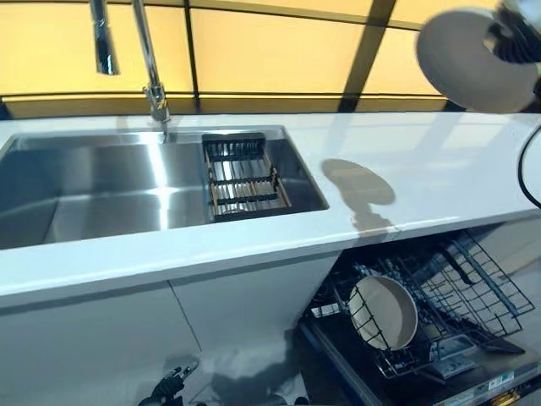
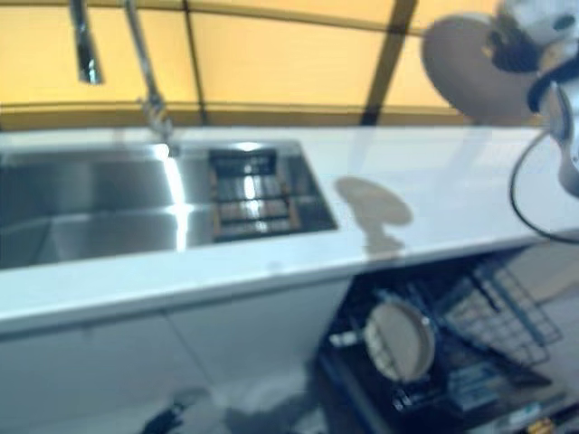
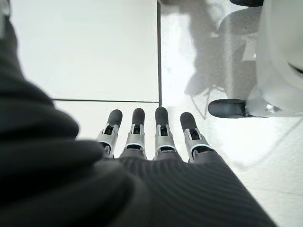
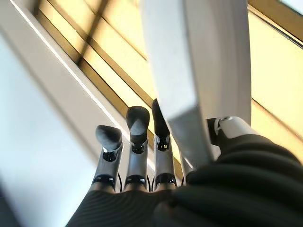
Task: Take plates into dishwasher
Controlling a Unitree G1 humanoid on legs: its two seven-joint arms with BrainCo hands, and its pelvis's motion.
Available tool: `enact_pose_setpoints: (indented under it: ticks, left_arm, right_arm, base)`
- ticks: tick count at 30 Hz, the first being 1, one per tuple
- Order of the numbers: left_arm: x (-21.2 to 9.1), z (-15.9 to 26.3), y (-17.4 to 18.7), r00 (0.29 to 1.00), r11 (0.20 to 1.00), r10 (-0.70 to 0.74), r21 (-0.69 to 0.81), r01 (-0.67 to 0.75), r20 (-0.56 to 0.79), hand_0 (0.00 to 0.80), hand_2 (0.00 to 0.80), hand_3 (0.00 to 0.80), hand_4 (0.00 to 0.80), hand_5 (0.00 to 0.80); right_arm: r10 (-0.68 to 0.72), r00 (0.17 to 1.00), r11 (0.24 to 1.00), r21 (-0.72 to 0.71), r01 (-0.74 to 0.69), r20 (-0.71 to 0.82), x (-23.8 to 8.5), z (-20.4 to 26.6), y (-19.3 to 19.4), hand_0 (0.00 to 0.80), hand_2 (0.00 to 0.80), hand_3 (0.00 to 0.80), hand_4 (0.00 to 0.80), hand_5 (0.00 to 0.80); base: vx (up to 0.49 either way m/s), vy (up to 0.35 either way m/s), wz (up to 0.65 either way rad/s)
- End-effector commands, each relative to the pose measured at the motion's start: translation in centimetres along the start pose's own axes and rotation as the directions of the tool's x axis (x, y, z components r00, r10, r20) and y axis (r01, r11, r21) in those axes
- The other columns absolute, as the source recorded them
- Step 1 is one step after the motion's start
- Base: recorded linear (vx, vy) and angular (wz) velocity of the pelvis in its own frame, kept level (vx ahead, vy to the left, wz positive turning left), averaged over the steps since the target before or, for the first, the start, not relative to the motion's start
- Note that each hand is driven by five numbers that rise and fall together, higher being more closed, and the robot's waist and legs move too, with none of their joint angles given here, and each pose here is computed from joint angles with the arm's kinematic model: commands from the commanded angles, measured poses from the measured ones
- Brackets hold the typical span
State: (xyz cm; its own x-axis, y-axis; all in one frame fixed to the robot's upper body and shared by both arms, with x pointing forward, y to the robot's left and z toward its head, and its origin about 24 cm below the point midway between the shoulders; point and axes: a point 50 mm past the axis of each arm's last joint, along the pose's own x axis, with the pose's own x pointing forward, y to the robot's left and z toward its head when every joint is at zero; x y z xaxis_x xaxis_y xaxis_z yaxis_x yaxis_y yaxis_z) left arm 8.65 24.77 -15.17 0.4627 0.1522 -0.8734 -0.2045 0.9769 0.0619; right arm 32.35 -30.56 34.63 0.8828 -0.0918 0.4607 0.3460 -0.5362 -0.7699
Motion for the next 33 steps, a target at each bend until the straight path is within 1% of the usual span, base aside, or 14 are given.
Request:
enact_pose_setpoints:
  ticks: [1, 7, 11, 17, 24, 33]
  left_arm:
    - [0.4, 1.4, 0.3, 1.0, 0.996, -0.013, 0.083, 0.011, 0.014, 0.0, 0.0, 0.0, 0.0, 0.0]
    - [0.5, 0.7, 0.2, 1.0, 0.995, 0.005, 0.101, -0.003, -0.027, 0.0, 0.0, 0.0, 0.0, 0.0]
    - [0.5, 0.4, 0.0, 0.999, 0.993, 0.007, 0.118, -0.003, -0.034, 0.0, 0.0, 0.0, 0.0, 0.0]
    - [0.6, 0.9, -0.3, 1.0, 0.991, 0.0, 0.136, 0.004, -0.026, 0.0, 0.0, 0.0, 0.0, 0.0]
    - [0.8, 1.1, -1.0, 1.0, 0.989, -0.011, 0.145, 0.015, -0.025, 0.0, 0.0, 0.0, 0.0, 0.0]
    - [1.0, 1.8, -1.6, 1.0, 0.991, -0.008, 0.133, 0.008, -0.004, 0.0, 0.0, 0.0, 0.0, 0.0]
  right_arm:
    - [-0.065, 0.978, 0.996, 0.04, 0.075, -0.199, -0.6, -5.0, -1.4, 0.8, 0.8, 0.8, 0.8, 0.8]
    - [0.035, 0.971, 0.986, 0.166, 0.004, -0.236, -2.9, -5.8, 2.1, 0.8, 0.8, 0.8, 0.8, 0.8]
    - [0.082, 0.964, 0.981, 0.193, -0.033, -0.252, -4.7, -6.4, 4.1, 0.8, 0.8, 0.8, 0.8, 0.8]
    - [0.146, 0.961, 0.97, 0.227, -0.092, -0.236, -6.4, -6.2, 5.9, 0.8, 0.8, 0.8, 0.8, 0.8]
    - [0.216, 0.961, 0.943, 0.292, -0.16, -0.173, -7.6, -4.3, 8.1, 0.8, 0.8, 0.8, 0.8, 0.8]
    - [0.284, 0.949, 0.916, 0.329, -0.228, -0.134, -7.8, -1.9, 10.5, 0.8, 0.8, 0.8, 0.8, 0.8]
  base:
    - [0.007, -0.034, -0.29]
    - [0.031, -0.045, -0.27]
    - [0.013, -0.056, -0.2]
    - [-0.027, -0.032, -0.16]
    - [-0.006, -0.014, -0.04]
    - [-0.014, -0.005, -0.04]
